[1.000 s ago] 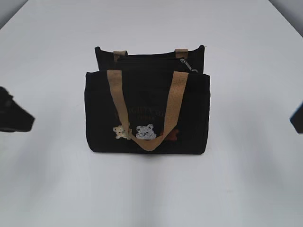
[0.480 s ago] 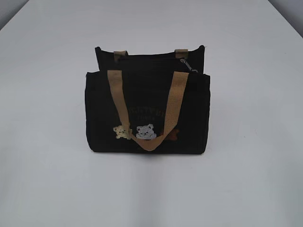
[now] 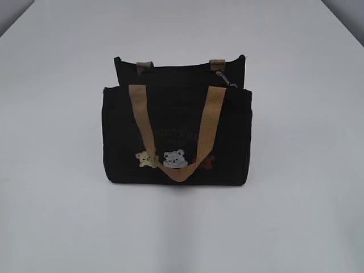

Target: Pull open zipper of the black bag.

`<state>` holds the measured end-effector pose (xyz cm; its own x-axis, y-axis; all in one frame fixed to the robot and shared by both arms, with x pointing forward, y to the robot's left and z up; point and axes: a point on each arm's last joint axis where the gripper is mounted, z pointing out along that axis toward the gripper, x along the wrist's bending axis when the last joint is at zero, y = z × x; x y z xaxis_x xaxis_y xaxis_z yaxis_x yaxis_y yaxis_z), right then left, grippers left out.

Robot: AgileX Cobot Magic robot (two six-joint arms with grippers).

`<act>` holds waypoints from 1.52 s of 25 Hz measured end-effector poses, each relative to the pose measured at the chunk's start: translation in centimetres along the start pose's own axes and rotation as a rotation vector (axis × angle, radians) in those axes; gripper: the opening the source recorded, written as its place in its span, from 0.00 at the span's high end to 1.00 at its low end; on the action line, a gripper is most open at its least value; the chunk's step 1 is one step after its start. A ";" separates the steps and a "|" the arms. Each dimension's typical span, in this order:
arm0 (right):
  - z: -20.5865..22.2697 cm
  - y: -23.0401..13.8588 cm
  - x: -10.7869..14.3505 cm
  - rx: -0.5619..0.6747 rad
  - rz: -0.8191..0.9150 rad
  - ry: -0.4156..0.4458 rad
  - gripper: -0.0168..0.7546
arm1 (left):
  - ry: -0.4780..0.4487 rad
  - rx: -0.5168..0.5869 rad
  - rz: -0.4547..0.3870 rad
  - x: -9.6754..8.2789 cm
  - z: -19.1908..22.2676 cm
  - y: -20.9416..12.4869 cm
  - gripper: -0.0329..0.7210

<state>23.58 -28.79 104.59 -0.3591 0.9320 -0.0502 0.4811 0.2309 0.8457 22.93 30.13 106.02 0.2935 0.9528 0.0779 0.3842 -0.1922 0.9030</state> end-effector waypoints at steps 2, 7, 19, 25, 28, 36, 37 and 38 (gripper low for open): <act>-0.2 -0.2 0.0 -0.018 -0.002 -0.003 0.58 | 0.001 0.001 0.000 0.0 0.0 0.0 0.64; -0.2 -0.1 0.1 -0.021 -0.001 0.001 0.59 | 0.002 0.001 0.000 0.0 0.0 0.0 0.64; -0.4 -0.2 0.2 -0.046 0.005 -0.013 0.59 | 0.056 0.005 -0.025 -0.1 0.0 0.0 0.64; -0.3 -0.1 0.3 -0.045 0.079 -0.115 0.59 | 0.242 0.021 -0.112 -0.2 0.1 0.0 0.64; -0.3 -0.1 0.3 -0.045 0.084 -0.121 0.59 | 0.246 0.021 -0.114 -0.2 0.1 0.0 0.64; -0.3 -0.1 0.3 -0.045 0.084 -0.120 0.59 | 0.211 0.018 -0.098 -0.2 0.0 0.0 0.64; -0.3 -0.1 0.3 -0.045 0.084 -0.120 0.59 | 0.211 0.018 -0.098 -0.2 0.0 0.0 0.64; -0.3 -0.1 0.3 -0.045 0.085 -0.118 0.59 | 0.211 0.018 -0.098 -0.2 0.0 0.0 0.64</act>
<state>23.16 -28.58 104.63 -0.2207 0.9746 -0.0374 0.4682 0.1395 0.8725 22.91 29.92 105.98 0.0655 0.9947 0.0789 0.4183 -0.0992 0.9029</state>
